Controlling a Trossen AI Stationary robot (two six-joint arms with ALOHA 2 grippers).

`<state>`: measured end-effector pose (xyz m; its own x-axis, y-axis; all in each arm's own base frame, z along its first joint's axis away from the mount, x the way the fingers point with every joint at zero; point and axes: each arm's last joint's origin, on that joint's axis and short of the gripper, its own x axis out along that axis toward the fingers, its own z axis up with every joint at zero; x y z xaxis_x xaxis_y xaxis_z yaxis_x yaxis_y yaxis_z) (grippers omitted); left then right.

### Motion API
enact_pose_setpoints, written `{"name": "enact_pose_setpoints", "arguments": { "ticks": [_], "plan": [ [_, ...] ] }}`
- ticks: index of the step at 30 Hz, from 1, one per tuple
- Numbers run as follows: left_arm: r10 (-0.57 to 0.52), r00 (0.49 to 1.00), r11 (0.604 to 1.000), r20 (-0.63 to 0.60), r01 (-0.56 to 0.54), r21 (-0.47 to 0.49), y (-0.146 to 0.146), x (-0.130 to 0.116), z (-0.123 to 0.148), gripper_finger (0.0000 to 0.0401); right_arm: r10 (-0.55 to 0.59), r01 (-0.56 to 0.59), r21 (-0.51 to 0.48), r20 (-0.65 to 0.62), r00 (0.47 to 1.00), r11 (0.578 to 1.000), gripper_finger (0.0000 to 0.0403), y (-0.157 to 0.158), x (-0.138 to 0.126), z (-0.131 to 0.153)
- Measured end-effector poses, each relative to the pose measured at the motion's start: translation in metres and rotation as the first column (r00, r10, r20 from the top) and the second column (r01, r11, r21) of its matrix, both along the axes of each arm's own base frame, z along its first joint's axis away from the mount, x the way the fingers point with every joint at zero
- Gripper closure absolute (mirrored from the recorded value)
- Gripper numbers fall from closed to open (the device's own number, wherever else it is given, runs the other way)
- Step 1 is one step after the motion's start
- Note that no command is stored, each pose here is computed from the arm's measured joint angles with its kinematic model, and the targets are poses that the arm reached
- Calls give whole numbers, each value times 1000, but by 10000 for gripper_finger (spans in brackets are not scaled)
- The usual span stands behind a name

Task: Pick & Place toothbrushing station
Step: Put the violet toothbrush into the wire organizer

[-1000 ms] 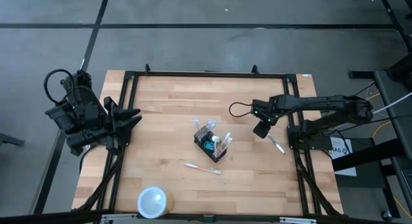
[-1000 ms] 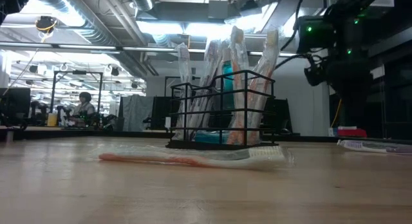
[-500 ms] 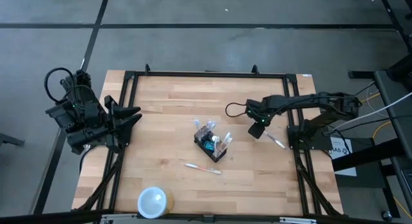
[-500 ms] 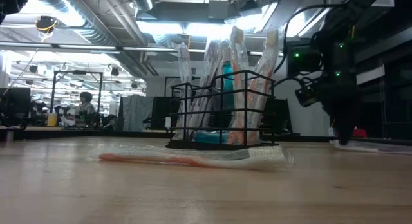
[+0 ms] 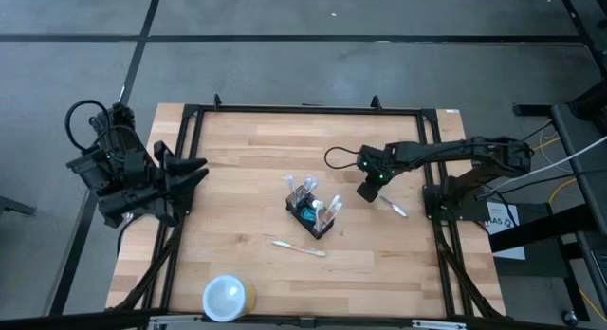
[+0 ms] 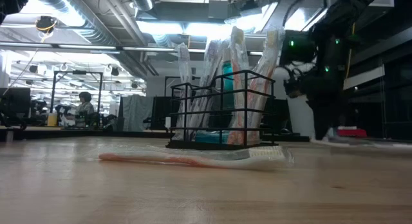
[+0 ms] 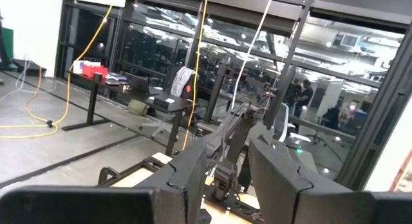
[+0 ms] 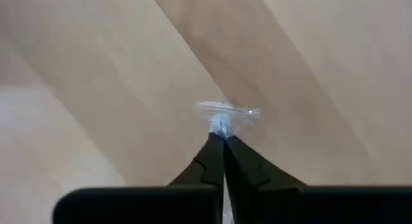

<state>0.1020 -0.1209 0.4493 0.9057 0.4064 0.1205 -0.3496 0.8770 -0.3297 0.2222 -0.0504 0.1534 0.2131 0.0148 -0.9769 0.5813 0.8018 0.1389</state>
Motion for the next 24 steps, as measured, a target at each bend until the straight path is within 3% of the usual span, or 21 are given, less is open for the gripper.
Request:
{"name": "enact_pose_setpoints", "arguments": {
  "ticks": [5,8,14,20,24],
  "plan": [
    [-13,1000,1000,2,13,-5,-1,-1,0,288,-13,32,-105,177,984,994,400,19,13,46],
    [-16,1000,1000,-1,16,-1,-2,-2,0,288,-44,122,-194,363,931,973,401,36,13,92],
    [-11,1000,1000,-14,12,25,-2,-2,0,288,-89,324,-255,646,758,911,401,74,-9,164],
    [-11,1000,999,-18,11,34,-2,-2,0,288,68,389,-264,891,450,883,402,129,-4,211],
    [-28,999,999,-18,28,35,-3,-4,0,288,167,368,-316,909,383,875,402,160,10,212]
  ]
}}
